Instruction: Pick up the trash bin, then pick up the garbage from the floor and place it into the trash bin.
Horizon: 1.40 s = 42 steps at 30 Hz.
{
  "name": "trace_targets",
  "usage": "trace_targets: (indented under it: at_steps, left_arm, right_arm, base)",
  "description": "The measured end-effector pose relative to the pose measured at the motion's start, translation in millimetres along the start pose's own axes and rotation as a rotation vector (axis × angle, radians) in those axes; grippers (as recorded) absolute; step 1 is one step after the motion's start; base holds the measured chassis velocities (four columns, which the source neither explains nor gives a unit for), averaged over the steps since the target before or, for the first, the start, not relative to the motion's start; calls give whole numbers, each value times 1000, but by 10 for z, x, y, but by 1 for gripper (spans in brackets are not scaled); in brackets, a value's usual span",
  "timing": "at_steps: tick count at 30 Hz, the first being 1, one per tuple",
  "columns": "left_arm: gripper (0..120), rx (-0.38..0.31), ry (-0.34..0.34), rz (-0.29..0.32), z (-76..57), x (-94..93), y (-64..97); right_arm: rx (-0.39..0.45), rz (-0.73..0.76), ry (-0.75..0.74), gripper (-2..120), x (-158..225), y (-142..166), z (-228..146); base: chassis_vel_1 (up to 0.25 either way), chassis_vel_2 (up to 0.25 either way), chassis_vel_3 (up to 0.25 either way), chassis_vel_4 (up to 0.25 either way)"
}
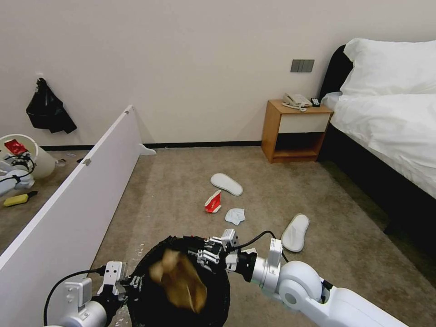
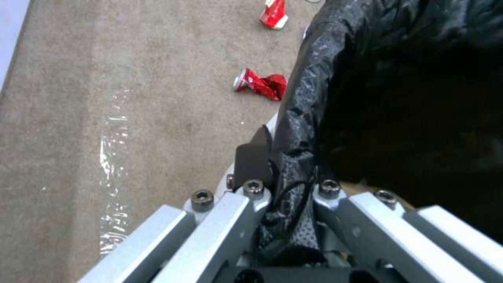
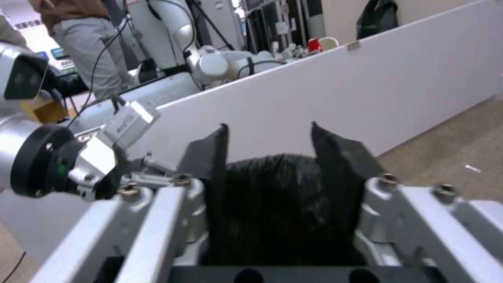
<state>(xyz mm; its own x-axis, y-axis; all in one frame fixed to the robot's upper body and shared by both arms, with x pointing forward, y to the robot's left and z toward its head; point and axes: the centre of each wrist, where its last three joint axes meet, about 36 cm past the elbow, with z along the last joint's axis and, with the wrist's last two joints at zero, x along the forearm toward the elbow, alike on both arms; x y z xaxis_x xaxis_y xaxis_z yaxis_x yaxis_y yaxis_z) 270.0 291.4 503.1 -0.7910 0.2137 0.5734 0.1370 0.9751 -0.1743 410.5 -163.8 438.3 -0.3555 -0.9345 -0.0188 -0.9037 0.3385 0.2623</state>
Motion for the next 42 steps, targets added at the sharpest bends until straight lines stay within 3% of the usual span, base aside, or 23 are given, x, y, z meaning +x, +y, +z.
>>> trace_targets:
  at_steps: [5, 7, 8, 9, 11, 14, 18, 21, 22, 24, 28, 35, 37, 38, 40, 42]
  left_arm:
    - [2, 4, 1, -4, 9, 2, -1]
    - [2, 4, 1, -4, 9, 2, -1]
    - [2, 11, -6, -22, 6, 19, 26]
    - [2, 11, -6, -22, 6, 19, 26]
    - [2, 18, -27, -60, -11, 61, 78]
    - [2, 18, -40, -92, -17, 98, 119]
    - [2, 7, -52, -130, -21, 128, 163]
    - [2, -2, -67, -171, -33, 150, 217]
    - [2, -2, -67, -171, -33, 150, 217]
    - [2, -2, -75, -187, -33, 170, 240]
    - [2, 2, -74, -187, -20, 193, 231]
    - [2, -2, -75, -187, -12, 208, 222]
    - [2, -3, -78, -185, -17, 219, 210]
    - [2, -3, -78, -185, -17, 219, 210]
    - [2, -1, -77, -186, -7, 228, 198]
    - [2, -1, -77, -186, -4, 231, 194]
  right_arm:
    - [8, 23, -46, 66, 22, 11, -14]
    - [8, 25, -51, 68, 23, 10, -15]
    - [10, 106, -128, 79, 44, -65, -53]
    - [10, 106, -128, 79, 44, -65, -53]
    - [-17, 291, -184, 89, 154, -247, -127]
    - [-41, 404, -182, 98, 305, -364, -129]
    - [-67, 512, -148, 100, 491, -463, -76]
    - [-93, 707, -23, 100, 726, -579, -44]
    - [-93, 707, -23, 100, 726, -579, -44]
    - [-148, 809, 80, 100, 859, -653, -97]
    - [-168, 834, 131, 100, 951, -719, -31]
    - [-48, 756, 279, 100, 1288, -925, 468]
    - [81, 645, 297, 100, 1392, -1057, 757]
    - [81, 645, 297, 100, 1392, -1057, 757]
    - [260, 480, 334, 100, 1417, -1273, 941]
    - [286, 455, 348, 100, 1408, -1310, 952]
  base:
    - [0, 0, 0, 0]
    - [0, 0, 0, 0]
    - [0, 0, 0, 0]
    - [0, 0, 0, 0]
    - [0, 0, 0, 0]
    - [0, 0, 0, 0]
    - [0, 0, 0, 0]
    - [0, 0, 0, 0]
    - [0, 0, 0, 0]
    - [0, 0, 0, 0]
    - [0, 0, 0, 0]
    - [0, 0, 0, 0]
    - [0, 0, 0, 0]
    - [0, 0, 0, 0]
    - [0, 0, 0, 0]
    - [0, 0, 0, 0]
